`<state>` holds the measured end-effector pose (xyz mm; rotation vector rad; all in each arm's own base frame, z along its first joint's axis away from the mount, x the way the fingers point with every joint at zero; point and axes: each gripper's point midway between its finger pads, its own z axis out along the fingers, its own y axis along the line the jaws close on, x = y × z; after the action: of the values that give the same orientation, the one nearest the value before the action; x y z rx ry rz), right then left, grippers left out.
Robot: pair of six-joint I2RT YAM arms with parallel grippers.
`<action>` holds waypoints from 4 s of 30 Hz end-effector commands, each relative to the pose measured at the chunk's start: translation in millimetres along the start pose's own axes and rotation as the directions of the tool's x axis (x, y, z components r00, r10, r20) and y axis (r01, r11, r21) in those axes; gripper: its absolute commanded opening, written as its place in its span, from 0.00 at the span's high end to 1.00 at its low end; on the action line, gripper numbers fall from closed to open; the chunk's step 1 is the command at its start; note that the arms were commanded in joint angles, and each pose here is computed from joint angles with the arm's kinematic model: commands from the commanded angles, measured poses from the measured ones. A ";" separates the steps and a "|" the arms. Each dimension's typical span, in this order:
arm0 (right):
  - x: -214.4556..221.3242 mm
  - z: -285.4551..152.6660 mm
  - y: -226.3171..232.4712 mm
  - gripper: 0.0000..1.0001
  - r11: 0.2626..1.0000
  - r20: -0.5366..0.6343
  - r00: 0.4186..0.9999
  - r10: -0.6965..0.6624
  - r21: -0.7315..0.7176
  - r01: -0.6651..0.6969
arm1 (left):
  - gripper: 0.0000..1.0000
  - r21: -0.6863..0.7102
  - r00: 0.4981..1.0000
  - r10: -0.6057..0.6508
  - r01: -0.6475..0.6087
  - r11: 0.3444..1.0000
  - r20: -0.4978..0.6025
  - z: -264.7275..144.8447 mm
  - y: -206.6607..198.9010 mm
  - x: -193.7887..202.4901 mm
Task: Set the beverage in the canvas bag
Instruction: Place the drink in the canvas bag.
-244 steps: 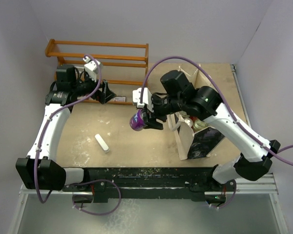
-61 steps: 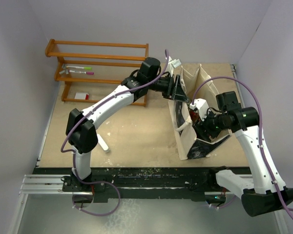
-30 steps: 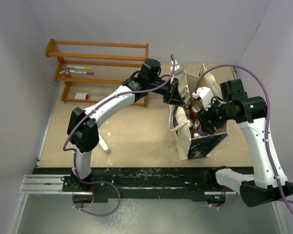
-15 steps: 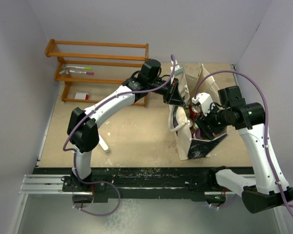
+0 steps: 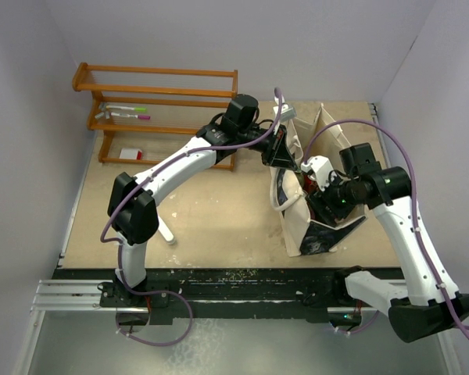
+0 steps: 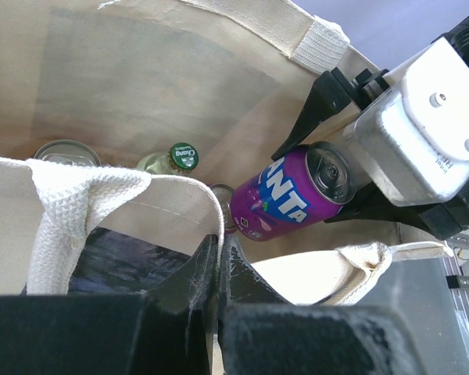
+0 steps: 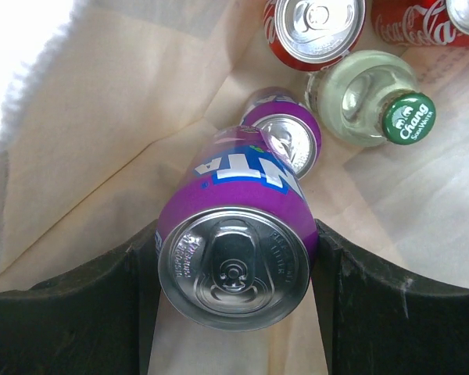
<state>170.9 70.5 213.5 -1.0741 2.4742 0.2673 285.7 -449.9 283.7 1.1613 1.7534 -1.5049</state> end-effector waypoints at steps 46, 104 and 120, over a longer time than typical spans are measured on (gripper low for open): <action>70.2 9.3 -11.6 1.00 0.994 -0.252 0.967 0.042 0.108 -0.015 | 1.00 -0.104 0.995 0.072 -0.064 0.993 0.075 -22.9 16.9 -34.2; -53.6 -57.4 -61.7 1.00 0.939 0.239 0.971 -0.009 0.335 -0.074 | 1.00 -0.082 0.994 0.094 -0.089 0.993 0.058 -34.1 -1.4 -28.0; -104.7 -46.9 -86.4 1.00 0.931 0.361 0.927 -0.103 0.362 -0.038 | 1.00 -0.074 0.998 0.002 -0.006 0.997 -0.058 -31.4 4.9 -0.3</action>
<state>264.8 53.8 276.7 -0.8308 2.2158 -0.0134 295.5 -424.1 287.5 1.1580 1.8081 -1.4014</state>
